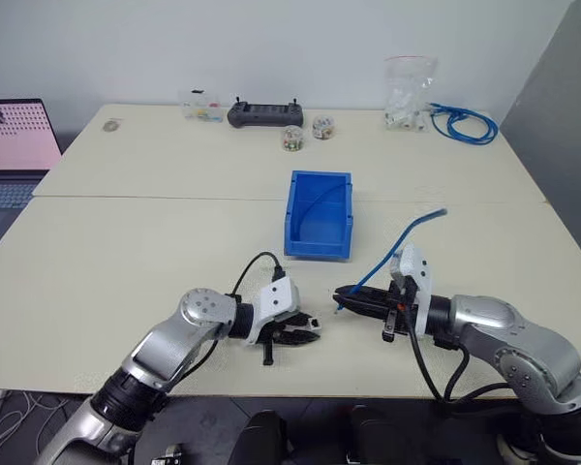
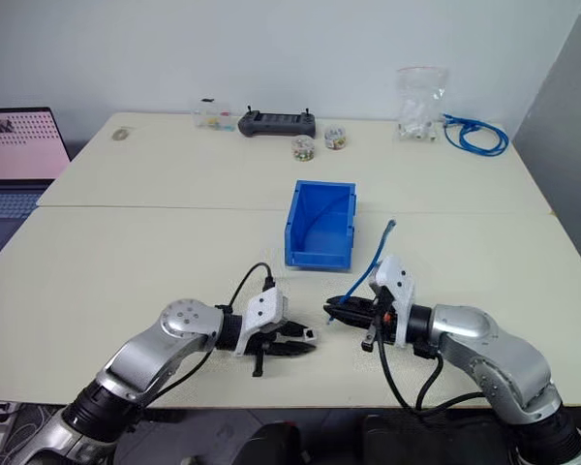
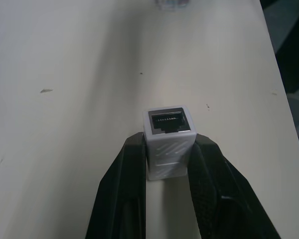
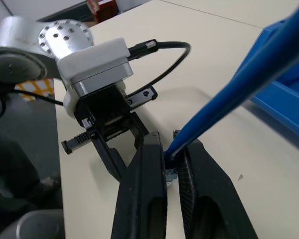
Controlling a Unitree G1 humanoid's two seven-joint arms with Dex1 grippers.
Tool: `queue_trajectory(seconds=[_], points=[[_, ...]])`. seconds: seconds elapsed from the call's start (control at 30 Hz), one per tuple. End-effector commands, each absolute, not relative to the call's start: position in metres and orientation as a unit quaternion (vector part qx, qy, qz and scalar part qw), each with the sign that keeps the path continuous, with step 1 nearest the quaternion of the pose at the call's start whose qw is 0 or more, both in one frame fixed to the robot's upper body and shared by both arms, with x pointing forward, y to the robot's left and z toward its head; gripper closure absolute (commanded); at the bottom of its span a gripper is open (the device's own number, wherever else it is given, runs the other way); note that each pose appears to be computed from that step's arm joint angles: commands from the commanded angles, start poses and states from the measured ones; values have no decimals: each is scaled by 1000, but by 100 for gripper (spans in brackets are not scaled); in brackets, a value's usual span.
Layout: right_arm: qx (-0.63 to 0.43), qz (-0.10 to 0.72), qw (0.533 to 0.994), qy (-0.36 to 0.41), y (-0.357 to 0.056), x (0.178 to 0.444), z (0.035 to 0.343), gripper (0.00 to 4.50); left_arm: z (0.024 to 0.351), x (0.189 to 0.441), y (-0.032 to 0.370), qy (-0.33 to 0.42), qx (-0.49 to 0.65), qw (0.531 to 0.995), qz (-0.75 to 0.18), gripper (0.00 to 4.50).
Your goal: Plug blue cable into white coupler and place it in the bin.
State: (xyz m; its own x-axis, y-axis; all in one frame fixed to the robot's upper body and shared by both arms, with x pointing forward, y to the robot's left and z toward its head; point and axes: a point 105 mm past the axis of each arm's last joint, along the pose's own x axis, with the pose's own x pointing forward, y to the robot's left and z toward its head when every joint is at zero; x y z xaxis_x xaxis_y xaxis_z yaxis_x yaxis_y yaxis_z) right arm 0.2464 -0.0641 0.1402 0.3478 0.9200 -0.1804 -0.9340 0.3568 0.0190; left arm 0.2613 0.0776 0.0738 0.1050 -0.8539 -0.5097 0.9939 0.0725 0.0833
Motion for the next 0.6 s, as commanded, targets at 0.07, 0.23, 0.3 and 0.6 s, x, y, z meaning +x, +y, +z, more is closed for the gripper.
queue_trajectory(seconds=[0.07, 0.23, 0.3, 0.6], points=[[-97, 604, 791, 33, -49, 243, 147, 446, 65, 258, 78, 174, 223, 689, -667, 367], [-119, 628, 769, 31, -43, 242, 140, 446, 65, 262, 77, 170, 227, 688, -668, 367], [-124, 632, 764, 32, -42, 243, 137, 446, 64, 263, 77, 169, 228, 688, -668, 367], [-133, 643, 753, 40, -41, 245, 126, 446, 61, 260, 76, 165, 227, 688, -670, 367]])
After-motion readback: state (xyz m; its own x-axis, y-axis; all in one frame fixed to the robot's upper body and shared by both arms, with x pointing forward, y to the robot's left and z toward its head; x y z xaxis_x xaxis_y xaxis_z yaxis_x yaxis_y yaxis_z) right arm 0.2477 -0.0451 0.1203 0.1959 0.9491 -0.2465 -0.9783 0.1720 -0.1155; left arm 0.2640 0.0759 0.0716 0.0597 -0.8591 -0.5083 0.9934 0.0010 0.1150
